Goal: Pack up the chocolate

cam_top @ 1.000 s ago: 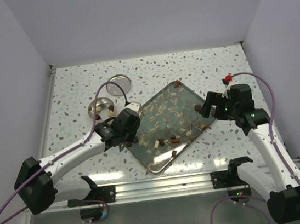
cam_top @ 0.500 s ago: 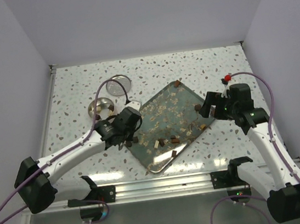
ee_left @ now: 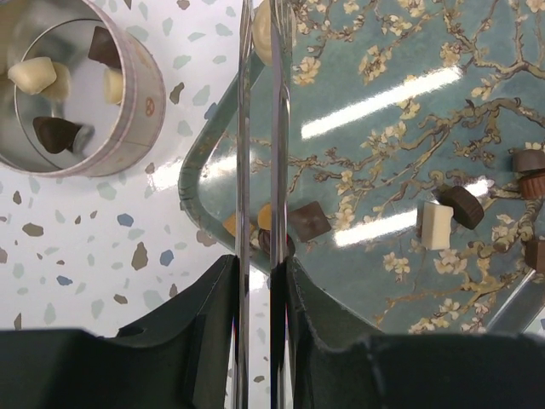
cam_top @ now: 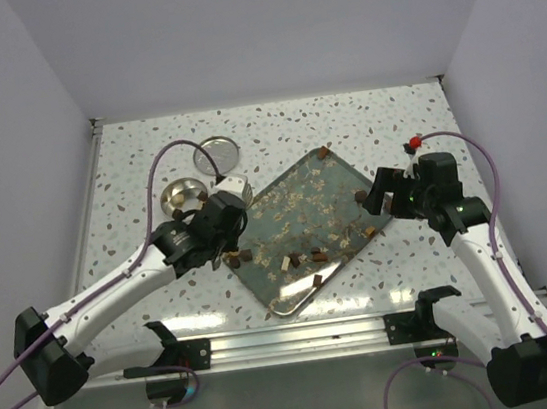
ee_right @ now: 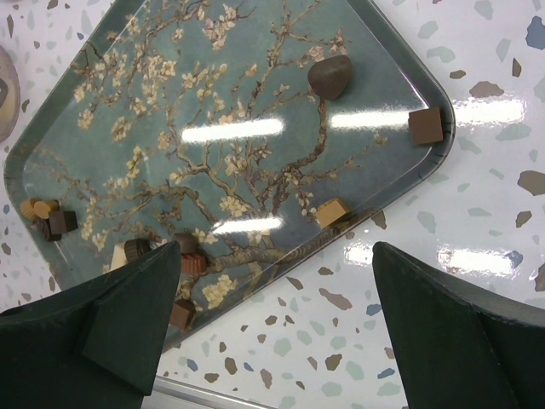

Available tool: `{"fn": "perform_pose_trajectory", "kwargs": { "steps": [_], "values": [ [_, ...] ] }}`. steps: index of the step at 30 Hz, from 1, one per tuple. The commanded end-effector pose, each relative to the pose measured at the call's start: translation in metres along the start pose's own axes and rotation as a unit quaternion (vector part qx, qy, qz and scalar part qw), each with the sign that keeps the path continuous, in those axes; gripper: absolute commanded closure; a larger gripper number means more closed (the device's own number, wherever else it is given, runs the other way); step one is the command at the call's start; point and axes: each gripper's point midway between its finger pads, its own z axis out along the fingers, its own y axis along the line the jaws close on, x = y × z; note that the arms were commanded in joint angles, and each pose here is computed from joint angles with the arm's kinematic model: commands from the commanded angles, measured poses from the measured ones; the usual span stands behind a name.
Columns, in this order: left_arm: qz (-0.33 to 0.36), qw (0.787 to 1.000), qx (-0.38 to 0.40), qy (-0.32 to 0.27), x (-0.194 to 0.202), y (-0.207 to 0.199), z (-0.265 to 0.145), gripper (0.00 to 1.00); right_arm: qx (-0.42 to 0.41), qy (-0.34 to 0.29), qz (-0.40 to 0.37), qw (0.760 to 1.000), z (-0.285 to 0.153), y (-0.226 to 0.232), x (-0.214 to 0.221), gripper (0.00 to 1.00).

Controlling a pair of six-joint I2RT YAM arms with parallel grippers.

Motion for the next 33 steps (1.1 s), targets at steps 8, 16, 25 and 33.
{"fn": "perform_pose_trajectory", "kwargs": {
  "steps": [8, 16, 25, 33],
  "values": [
    [-0.087, 0.994, -0.06, -0.023, -0.003, 0.067, -0.015, 0.71, -0.023, -0.031, -0.009, 0.999, -0.008, 0.013, -0.02, 0.02],
    [-0.132, 0.986, -0.1, -0.025, -0.009, 0.113, -0.016, 0.71, -0.021, -0.037, -0.006, 0.999, -0.012, 0.014, -0.022, 0.03],
    [-0.137, 0.984, -0.11, -0.023, -0.006, 0.12, -0.013, 0.61, -0.016, -0.038, -0.006, 0.999, -0.015, 0.012, -0.022, 0.02],
    [-0.133, 0.984, -0.114, -0.023, -0.007, 0.123, -0.013, 0.58, -0.015, -0.039, -0.003, 0.999, -0.016, 0.012, -0.021, 0.02]
  ]
}}
